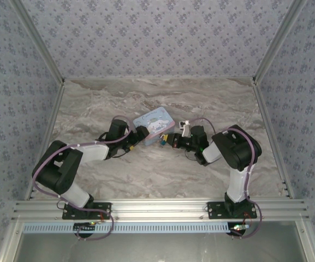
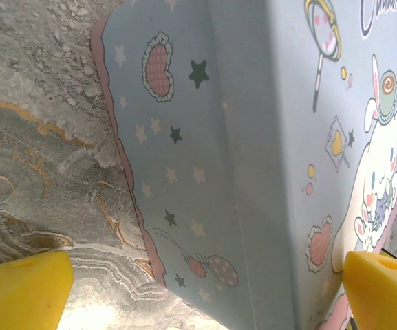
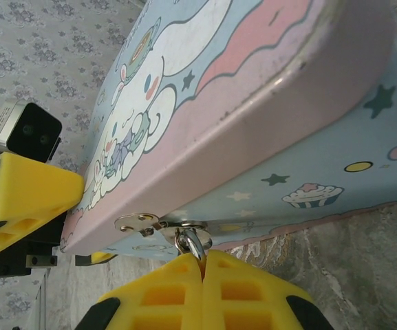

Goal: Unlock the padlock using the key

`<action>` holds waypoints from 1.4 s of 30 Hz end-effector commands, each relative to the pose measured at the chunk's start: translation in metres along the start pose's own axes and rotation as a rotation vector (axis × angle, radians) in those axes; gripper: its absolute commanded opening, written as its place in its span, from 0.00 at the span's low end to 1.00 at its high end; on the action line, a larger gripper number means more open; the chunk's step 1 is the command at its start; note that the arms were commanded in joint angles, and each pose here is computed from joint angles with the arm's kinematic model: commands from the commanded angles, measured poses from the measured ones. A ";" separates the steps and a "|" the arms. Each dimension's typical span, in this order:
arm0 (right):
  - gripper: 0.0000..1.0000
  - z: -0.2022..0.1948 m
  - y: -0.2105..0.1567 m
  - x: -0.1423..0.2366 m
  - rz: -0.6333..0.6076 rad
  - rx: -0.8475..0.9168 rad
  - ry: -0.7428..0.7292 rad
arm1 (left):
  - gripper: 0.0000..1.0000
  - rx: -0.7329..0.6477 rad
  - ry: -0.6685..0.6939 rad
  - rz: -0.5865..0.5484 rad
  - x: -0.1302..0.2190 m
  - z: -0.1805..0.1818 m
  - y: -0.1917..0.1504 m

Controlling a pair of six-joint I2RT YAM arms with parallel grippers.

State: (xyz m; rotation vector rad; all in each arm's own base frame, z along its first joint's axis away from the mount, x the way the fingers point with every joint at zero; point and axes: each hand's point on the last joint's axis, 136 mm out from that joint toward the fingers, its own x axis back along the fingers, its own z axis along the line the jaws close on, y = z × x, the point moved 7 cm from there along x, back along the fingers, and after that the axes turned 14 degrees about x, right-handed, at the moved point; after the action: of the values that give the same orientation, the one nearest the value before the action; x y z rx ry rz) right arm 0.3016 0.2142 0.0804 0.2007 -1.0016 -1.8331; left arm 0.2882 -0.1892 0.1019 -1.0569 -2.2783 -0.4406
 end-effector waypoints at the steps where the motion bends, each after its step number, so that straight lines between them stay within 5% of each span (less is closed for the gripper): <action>1: 0.00 0.007 0.016 0.006 -0.068 0.022 0.010 | 1.00 0.026 0.107 0.018 -0.006 0.028 -0.006; 24: 0.00 -0.001 0.021 0.044 -0.072 0.043 -0.144 | 0.99 -0.005 0.025 -0.012 0.015 0.005 -0.004; 42: 0.00 0.055 0.002 0.132 0.260 0.203 -0.293 | 0.99 -0.111 0.030 -0.404 0.098 0.022 0.011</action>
State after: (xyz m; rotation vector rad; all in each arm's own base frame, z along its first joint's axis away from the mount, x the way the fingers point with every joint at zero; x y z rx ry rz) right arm 0.2286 0.1436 0.1623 0.0617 -1.3593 -1.6684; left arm 0.2415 -0.1297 0.1507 -0.7510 -2.4838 -0.6696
